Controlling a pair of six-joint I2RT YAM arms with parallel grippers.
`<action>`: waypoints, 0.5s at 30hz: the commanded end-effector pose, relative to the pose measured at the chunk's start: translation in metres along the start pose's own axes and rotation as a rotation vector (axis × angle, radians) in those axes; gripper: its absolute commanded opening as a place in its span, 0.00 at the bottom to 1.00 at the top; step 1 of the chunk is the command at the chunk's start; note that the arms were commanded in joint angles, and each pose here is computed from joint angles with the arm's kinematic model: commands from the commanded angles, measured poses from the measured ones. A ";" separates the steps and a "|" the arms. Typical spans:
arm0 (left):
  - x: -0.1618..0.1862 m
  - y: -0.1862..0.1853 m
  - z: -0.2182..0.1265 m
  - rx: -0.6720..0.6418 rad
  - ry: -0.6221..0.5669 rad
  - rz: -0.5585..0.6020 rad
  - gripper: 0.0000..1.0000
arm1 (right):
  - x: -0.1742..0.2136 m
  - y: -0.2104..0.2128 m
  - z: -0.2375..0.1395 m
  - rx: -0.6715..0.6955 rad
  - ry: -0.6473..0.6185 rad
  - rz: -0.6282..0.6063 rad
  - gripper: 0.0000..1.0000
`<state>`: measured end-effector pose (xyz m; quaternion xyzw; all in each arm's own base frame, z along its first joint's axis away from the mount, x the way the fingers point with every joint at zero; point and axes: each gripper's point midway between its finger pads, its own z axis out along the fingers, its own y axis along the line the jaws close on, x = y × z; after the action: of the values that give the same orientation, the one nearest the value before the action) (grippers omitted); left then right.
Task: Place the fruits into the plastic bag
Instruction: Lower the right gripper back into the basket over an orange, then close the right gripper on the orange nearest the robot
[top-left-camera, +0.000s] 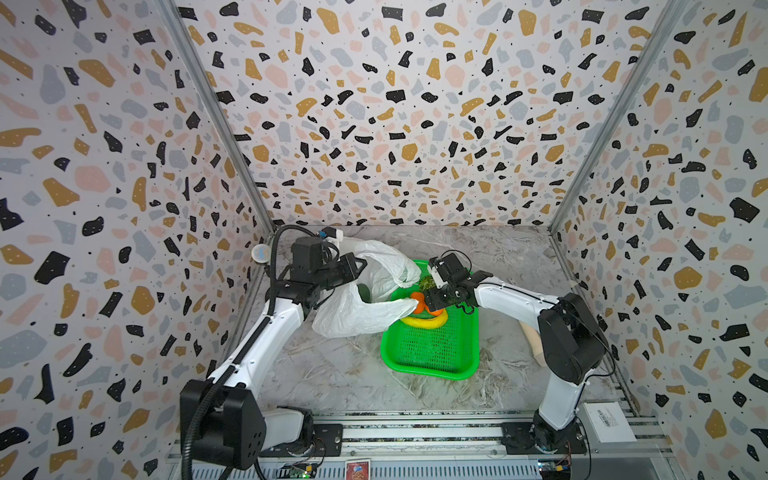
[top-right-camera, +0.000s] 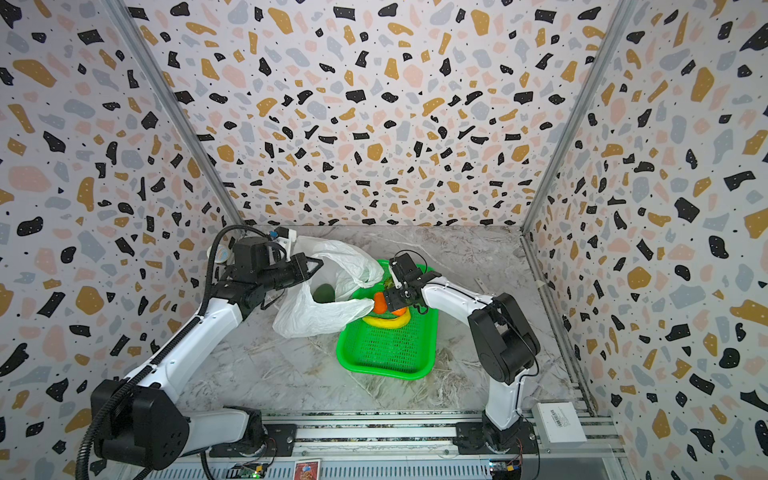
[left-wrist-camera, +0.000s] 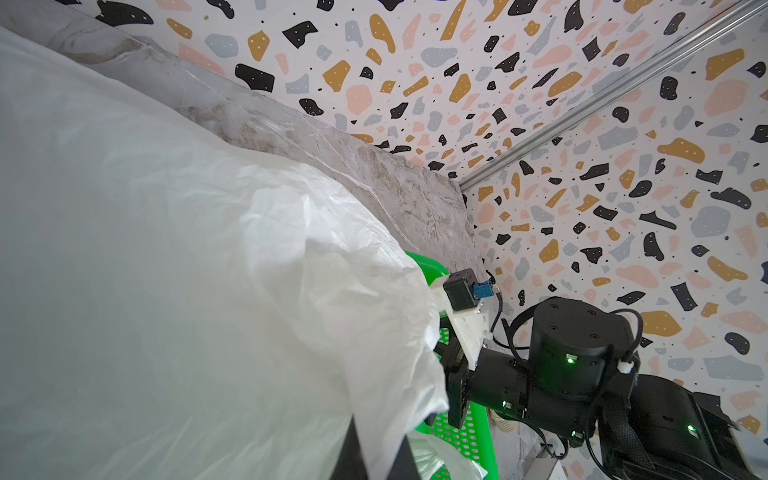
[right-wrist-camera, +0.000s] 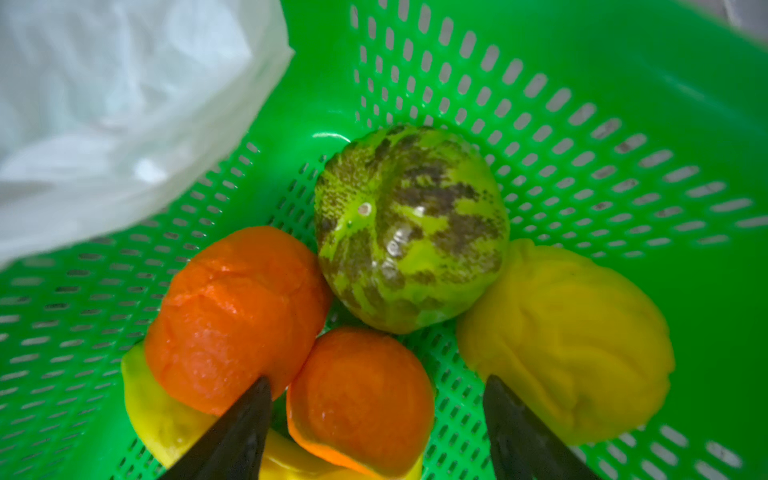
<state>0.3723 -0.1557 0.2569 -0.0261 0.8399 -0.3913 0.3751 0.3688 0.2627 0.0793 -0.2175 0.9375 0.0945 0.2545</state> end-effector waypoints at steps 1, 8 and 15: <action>-0.002 -0.002 0.002 0.005 -0.004 0.023 0.00 | 0.029 -0.006 -0.002 0.030 0.077 -0.013 0.80; 0.000 -0.001 0.005 0.004 0.004 0.019 0.00 | 0.034 -0.007 -0.005 0.029 0.076 0.000 0.79; 0.004 0.000 0.006 0.005 0.011 0.020 0.00 | 0.033 -0.004 0.008 0.025 0.106 -0.008 0.78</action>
<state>0.3729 -0.1582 0.2521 -0.0243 0.8430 -0.3903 0.3694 0.3471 0.2459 0.0540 -0.2202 0.9486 0.0723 0.2156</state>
